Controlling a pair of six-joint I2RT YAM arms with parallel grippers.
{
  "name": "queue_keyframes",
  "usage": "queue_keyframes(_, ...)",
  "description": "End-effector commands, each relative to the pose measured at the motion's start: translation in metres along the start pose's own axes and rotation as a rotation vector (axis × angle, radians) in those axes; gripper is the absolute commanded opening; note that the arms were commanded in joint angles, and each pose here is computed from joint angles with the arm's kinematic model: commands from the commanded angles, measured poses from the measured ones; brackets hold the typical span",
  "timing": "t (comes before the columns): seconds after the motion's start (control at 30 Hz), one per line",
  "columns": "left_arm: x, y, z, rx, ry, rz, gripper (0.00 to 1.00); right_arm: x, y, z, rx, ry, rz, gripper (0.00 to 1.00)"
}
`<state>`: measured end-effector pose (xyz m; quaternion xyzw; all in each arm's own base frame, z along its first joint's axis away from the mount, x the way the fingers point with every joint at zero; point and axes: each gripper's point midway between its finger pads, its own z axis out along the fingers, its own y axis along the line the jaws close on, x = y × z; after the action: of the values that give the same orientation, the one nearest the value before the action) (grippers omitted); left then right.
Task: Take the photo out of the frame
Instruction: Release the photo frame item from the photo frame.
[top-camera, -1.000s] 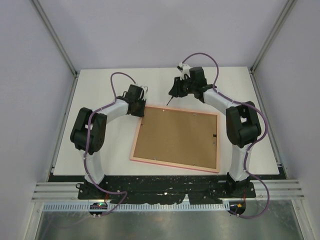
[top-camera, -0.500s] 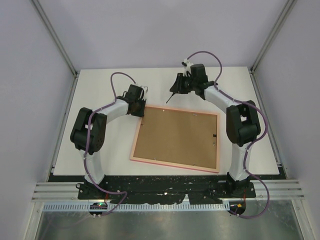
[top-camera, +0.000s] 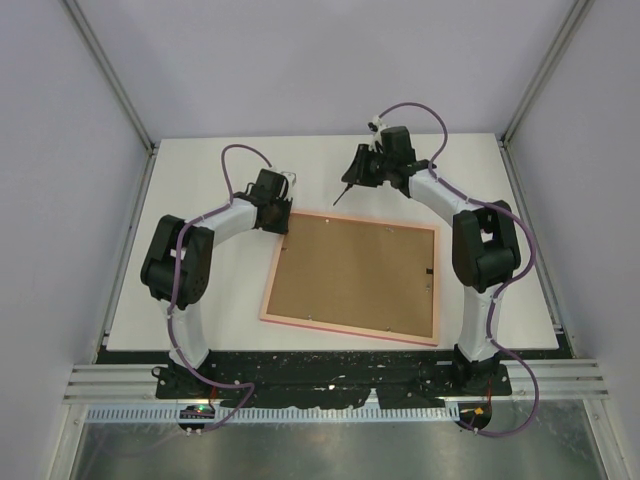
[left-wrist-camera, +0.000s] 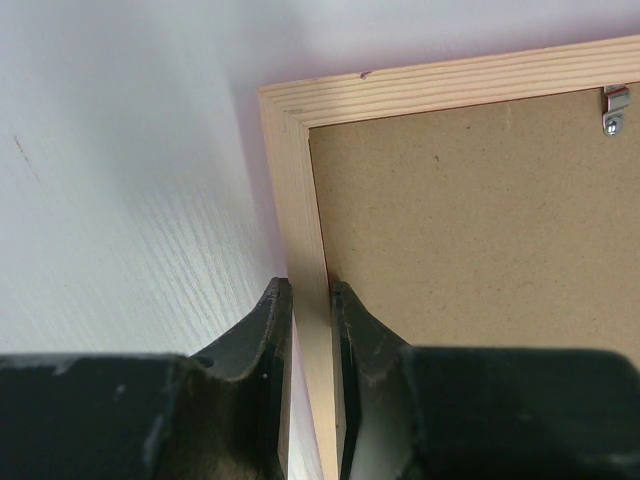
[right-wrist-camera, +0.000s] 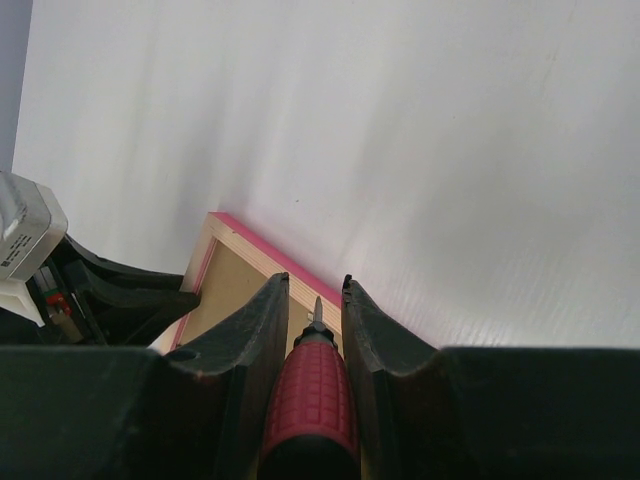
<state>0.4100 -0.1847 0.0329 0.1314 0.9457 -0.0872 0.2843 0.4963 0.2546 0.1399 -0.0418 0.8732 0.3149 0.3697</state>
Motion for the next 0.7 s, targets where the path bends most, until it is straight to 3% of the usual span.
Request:
queue_keyframes(0.0,0.002,-0.002,0.003,-0.004,0.019,0.038,0.1,-0.018,0.007,0.002,0.017,-0.055,0.001,0.08)
queue_keyframes(0.33,0.002,-0.002,0.003,-0.004,0.017,0.038,0.1,-0.007,-0.004,0.017,0.107,-0.053,-0.013,0.08)
queue_keyframes(0.67,0.002,-0.001,0.003,-0.005,0.019,0.037,0.09,-0.008,0.019,0.004,0.032,-0.04,-0.044,0.08)
